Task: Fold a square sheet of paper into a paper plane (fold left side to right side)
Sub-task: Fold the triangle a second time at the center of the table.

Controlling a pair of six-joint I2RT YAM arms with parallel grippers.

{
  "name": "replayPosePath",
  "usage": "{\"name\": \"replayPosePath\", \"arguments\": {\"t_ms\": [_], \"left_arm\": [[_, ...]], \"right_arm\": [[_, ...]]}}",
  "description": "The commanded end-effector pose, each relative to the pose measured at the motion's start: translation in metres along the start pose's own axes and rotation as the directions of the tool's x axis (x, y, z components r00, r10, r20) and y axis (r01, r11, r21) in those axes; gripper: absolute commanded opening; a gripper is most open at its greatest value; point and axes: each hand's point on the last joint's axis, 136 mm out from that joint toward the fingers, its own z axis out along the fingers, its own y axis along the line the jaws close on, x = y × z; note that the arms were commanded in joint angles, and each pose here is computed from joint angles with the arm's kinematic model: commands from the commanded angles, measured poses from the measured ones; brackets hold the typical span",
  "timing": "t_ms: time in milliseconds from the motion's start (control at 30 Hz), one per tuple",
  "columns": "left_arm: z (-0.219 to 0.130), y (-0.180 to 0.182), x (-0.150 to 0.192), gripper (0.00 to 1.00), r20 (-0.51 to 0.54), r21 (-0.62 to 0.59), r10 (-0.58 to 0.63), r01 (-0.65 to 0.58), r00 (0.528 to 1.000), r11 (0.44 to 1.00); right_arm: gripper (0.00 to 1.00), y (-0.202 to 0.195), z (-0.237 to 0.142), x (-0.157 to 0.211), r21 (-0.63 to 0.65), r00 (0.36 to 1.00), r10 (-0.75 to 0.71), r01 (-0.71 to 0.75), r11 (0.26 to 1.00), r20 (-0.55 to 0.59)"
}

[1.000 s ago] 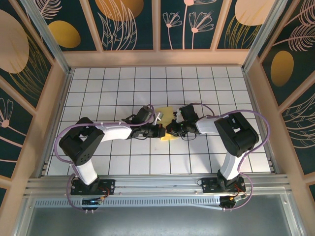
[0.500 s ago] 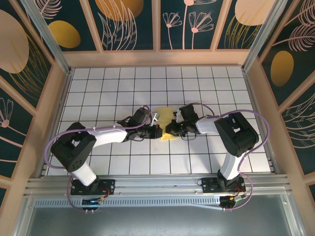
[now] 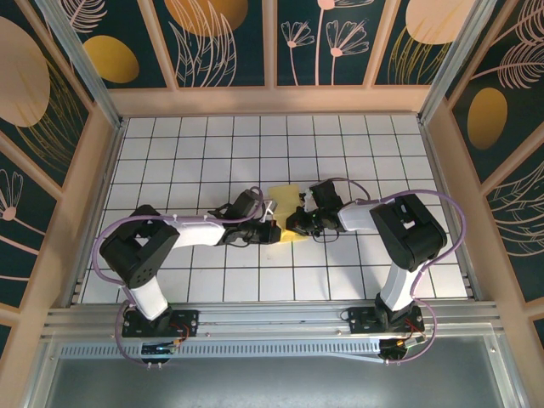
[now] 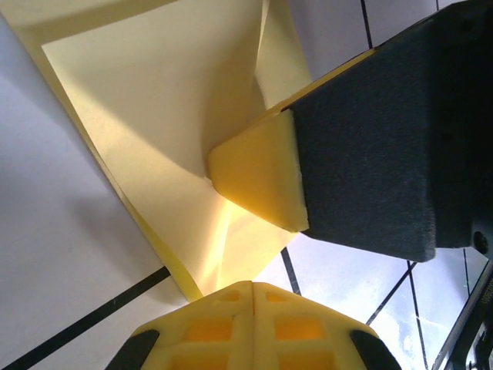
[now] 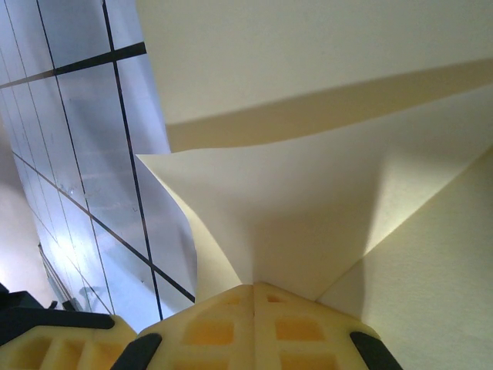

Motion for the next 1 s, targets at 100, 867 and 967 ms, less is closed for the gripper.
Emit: {"name": "replayPosePath", "arguments": {"t_ms": [100,867,967], "left_arm": [[0.007,-0.004,-0.005,0.04,-0.003,0.022,0.004,-0.004,1.0,1.0],[0.011,0.009,0.006,0.03,-0.029,-0.007,-0.009,0.009,1.0,1.0],[0.012,0.011,0.008,0.03,-0.032,-0.014,-0.013,0.013,0.999,1.0]], "right_arm": [[0.0,-0.05,0.01,0.024,0.173,0.995,0.081,-0.071,0.982,-0.05],[0.0,-0.051,0.011,0.023,0.175,0.995,0.083,-0.073,0.982,-0.052],[0.0,-0.052,0.011,0.023,0.181,0.995,0.082,-0.072,0.981,-0.053]]}}
